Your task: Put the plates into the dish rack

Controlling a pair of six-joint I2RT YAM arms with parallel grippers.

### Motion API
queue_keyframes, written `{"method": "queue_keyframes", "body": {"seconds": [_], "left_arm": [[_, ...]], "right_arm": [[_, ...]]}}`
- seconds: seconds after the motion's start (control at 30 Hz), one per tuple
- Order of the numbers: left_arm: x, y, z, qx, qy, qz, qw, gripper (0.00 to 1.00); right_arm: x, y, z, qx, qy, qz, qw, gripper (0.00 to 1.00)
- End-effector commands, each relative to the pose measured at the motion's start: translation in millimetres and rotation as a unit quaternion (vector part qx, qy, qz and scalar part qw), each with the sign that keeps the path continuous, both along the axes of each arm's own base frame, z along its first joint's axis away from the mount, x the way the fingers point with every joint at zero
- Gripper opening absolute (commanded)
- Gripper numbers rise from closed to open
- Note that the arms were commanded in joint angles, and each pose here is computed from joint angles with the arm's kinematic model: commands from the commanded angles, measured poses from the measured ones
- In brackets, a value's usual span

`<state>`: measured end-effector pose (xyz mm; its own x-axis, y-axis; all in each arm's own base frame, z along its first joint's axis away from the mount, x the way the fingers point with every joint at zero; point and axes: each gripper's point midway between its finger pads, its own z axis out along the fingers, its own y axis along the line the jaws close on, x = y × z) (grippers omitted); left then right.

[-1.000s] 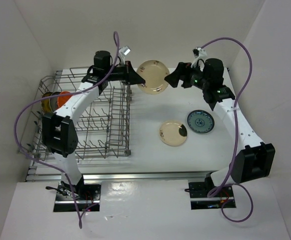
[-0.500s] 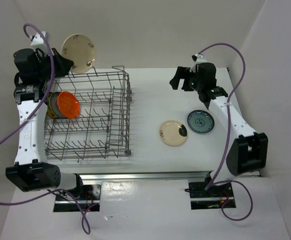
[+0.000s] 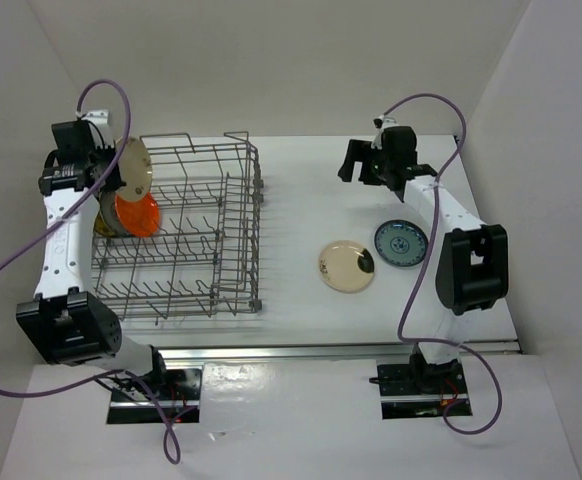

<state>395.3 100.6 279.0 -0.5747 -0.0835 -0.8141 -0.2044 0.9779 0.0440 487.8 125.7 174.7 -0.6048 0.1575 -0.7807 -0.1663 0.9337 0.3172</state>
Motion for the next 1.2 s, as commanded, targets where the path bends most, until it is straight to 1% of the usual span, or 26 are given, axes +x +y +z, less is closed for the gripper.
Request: {"method": "queue_keyframes", "body": {"seconds": [0.0, 0.17, 0.27, 0.37, 0.43, 0.57, 0.67, 0.7, 0.77, 0.8, 0.87, 0.9, 1.03, 1.1, 1.13, 1.17], "left_arm": [[-2.0, 15.2, -0.1, 0.040, 0.010, 0.014, 0.999, 0.00], [-10.4, 30.1, -25.6, 0.059, 0.057, 0.050, 0.995, 0.00], [-12.4, 33.8, -32.4, 0.072, 0.070, 0.063, 0.993, 0.00], [-10.5, 27.0, -38.2, 0.074, 0.081, 0.056, 0.992, 0.00], [-11.8, 29.1, -43.3, 0.077, 0.092, 0.060, 0.991, 0.00], [-6.6, 25.7, -56.2, 0.075, 0.108, 0.053, 0.990, 0.00], [-5.6, 22.2, -72.4, 0.064, 0.132, 0.043, 0.988, 0.00], [-5.6, 22.2, -72.5, 0.064, 0.132, 0.043, 0.988, 0.00], [-0.9, 17.1, -75.4, 0.058, 0.132, 0.037, 0.989, 0.00], [-1.7, 16.9, -81.3, 0.056, 0.143, 0.036, 0.987, 0.00], [-1.9, 14.8, -88.2, 0.050, 0.153, 0.031, 0.986, 0.00], [1.5, 7.1, -94.2, 0.041, 0.158, 0.016, 0.987, 0.00], [7.8, -12.0, -114.5, -0.006, 0.177, -0.022, 0.984, 0.00], [4.9, -20.8, -124.5, -0.009, 0.201, -0.032, 0.979, 0.00], [2.8, -18.2, -132.2, -0.008, 0.215, -0.022, 0.976, 0.00], [3.5, -21.8, -132.2, -0.003, 0.216, -0.025, 0.976, 0.00]], "right_arm": [[16.6, -14.6, 4.9, -0.005, -0.006, -0.021, 1.000, 1.00], [20.7, -26.3, -8.8, -0.011, 0.015, -0.035, 0.999, 1.00], [26.1, -28.9, -10.1, -0.008, 0.016, -0.036, 0.999, 1.00], [27.4, -31.7, -13.1, -0.017, 0.019, -0.040, 0.999, 1.00], [24.6, -36.3, -22.5, -0.026, 0.035, -0.050, 0.998, 1.00], [23.6, -61.4, -31.0, -0.051, 0.051, -0.077, 0.994, 1.00], [18.6, -88.3, -29.9, -0.060, 0.055, -0.110, 0.991, 1.00], [19.2, -103.7, -25.4, -0.058, 0.051, -0.125, 0.989, 1.00], [10.4, -119.2, -25.1, -0.058, 0.054, -0.140, 0.987, 1.00], [7.7, -132.0, -24.4, -0.057, 0.055, -0.153, 0.985, 1.00], [4.7, -141.7, -21.6, -0.056, 0.050, -0.163, 0.984, 1.00], [2.8, -146.9, -20.1, -0.055, 0.047, -0.169, 0.983, 1.00], [0.8, -146.4, -23.8, -0.052, 0.052, -0.171, 0.983, 1.00], [0.8, -144.8, -23.7, -0.050, 0.052, -0.167, 0.983, 1.00], [0.8, -144.8, -23.7, -0.050, 0.052, -0.167, 0.983, 1.00], [-1.2, -147.0, -27.6, -0.054, 0.057, -0.172, 0.982, 1.00]]}}
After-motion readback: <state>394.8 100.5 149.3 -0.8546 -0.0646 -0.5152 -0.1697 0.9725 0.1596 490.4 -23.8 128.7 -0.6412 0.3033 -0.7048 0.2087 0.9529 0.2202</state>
